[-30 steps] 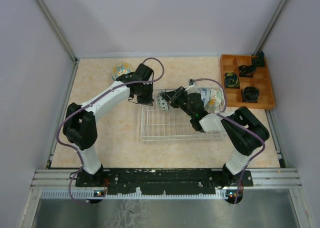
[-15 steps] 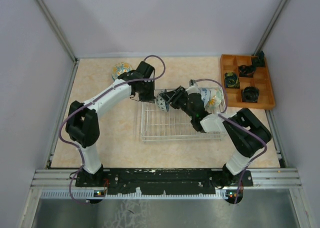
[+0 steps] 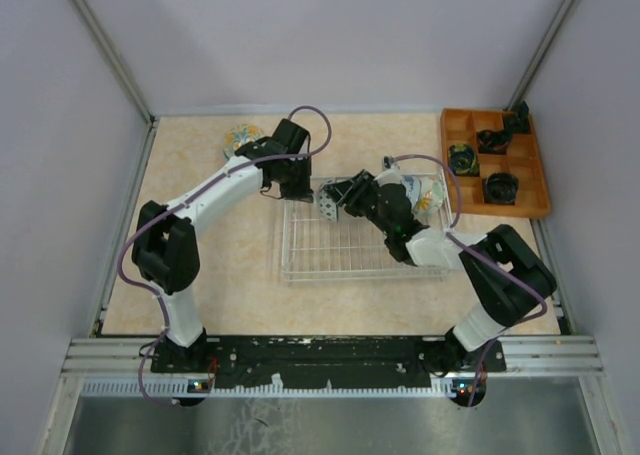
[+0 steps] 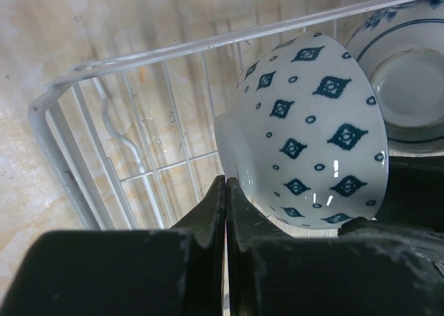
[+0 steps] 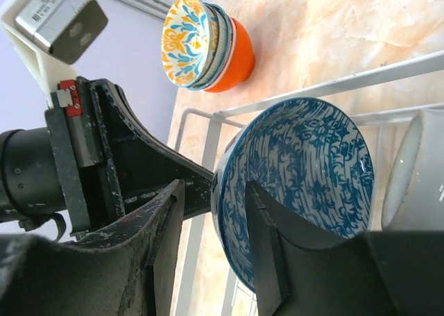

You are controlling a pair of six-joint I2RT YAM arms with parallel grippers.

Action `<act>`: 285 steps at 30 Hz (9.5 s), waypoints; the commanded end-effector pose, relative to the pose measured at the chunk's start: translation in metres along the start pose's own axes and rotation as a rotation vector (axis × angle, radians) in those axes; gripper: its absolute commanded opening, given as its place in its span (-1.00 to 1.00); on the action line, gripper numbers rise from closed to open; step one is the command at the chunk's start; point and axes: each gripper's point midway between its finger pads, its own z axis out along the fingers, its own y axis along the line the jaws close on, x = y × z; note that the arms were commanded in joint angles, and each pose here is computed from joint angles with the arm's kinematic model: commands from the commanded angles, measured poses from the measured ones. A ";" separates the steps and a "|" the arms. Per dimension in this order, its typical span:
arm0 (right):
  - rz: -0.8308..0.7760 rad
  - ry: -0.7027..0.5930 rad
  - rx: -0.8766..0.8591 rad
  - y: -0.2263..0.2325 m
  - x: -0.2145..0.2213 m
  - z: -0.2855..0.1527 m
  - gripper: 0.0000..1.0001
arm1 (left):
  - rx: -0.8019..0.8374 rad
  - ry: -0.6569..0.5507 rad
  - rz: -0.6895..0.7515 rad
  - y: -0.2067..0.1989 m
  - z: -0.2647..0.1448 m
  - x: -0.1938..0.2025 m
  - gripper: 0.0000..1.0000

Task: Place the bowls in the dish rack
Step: Place the bowl in the dish rack, then pick up the bowl from the center of the board, then place the bowl in the dish rack.

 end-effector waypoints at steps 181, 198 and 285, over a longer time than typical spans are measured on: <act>-1.276 0.301 -0.030 0.160 0.060 0.012 0.15 | 0.111 -0.263 0.001 0.044 -0.151 -0.088 -1.00; -1.294 0.302 0.019 0.147 0.060 0.017 -0.14 | 0.161 -0.234 0.035 0.028 -0.158 -0.081 -1.00; 0.070 -0.046 -0.264 0.107 0.016 0.000 -1.00 | 0.175 -0.245 0.025 0.036 -0.138 -0.065 -0.10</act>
